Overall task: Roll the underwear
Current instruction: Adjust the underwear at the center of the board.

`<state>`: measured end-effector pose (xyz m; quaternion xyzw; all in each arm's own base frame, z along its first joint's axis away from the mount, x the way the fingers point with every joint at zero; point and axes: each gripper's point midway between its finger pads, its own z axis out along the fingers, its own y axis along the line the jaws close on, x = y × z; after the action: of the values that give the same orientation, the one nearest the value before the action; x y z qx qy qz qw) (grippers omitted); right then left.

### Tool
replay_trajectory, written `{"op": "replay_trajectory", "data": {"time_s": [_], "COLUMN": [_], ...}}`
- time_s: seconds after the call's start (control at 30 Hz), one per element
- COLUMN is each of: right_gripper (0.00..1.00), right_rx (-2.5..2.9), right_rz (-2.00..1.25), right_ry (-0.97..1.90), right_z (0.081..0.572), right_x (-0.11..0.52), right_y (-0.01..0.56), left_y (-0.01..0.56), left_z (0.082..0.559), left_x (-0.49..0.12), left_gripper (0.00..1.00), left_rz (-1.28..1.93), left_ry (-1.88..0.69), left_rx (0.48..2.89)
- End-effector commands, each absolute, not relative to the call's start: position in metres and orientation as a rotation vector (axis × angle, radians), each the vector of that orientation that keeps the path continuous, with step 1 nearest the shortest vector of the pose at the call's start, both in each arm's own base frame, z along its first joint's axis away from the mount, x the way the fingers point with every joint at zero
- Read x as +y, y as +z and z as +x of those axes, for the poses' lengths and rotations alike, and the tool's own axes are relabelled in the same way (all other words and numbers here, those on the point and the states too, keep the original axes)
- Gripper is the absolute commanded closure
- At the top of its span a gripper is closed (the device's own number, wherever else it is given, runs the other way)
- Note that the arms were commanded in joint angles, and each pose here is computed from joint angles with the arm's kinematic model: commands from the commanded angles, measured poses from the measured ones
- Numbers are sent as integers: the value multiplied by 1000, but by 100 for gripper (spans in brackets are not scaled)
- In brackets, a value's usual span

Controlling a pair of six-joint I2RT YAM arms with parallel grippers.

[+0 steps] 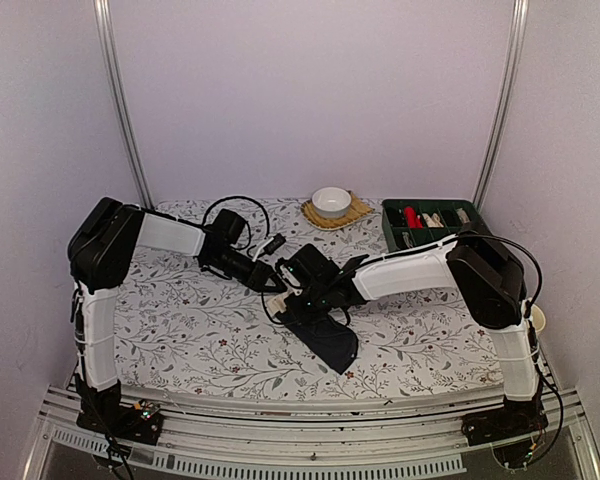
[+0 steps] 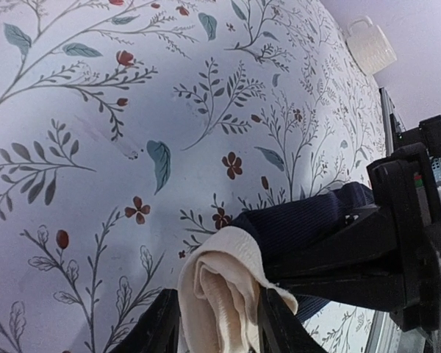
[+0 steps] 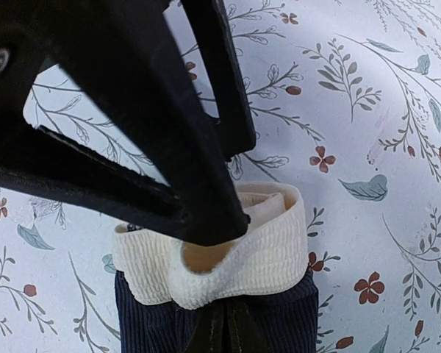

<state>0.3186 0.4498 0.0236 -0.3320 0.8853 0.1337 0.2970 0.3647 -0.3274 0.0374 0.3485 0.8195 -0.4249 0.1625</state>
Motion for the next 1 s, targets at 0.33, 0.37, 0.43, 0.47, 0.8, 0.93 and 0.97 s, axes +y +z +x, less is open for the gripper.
{"op": "replay_trajectory", "data": {"time_s": [0.33, 0.37, 0.43, 0.47, 0.8, 0.93, 0.97], "right_gripper": [76, 76, 75, 74, 88, 94, 96], "right_rx": [2267, 2264, 2264, 2268, 2375, 2403, 2404], "right_rz": [-906, -901, -891, -885, -878, -901, -912], "right_ry": [423, 424, 421, 411, 399, 441, 459], "right_z": [303, 303, 301, 300, 278, 270, 267], "right_x": [452, 450, 446, 442, 415, 416, 417], "right_y": [76, 82, 90, 92, 54, 41, 40], "left_y": [5, 5, 5, 7, 6, 14, 20], "left_z": [366, 366, 368, 368, 370, 373, 375], "left_x": [-310, -308, -303, -302, -295, -295, -294], "left_gripper": [74, 74, 74, 74, 74, 74, 74], "left_rz": [1058, 1060, 1055, 1059, 1077, 1068, 1057], "left_ry": [-890, -875, -838, -827, -769, -781, -788], "left_rx": [2432, 2434, 2439, 2434, 2431, 2412, 2403]}}
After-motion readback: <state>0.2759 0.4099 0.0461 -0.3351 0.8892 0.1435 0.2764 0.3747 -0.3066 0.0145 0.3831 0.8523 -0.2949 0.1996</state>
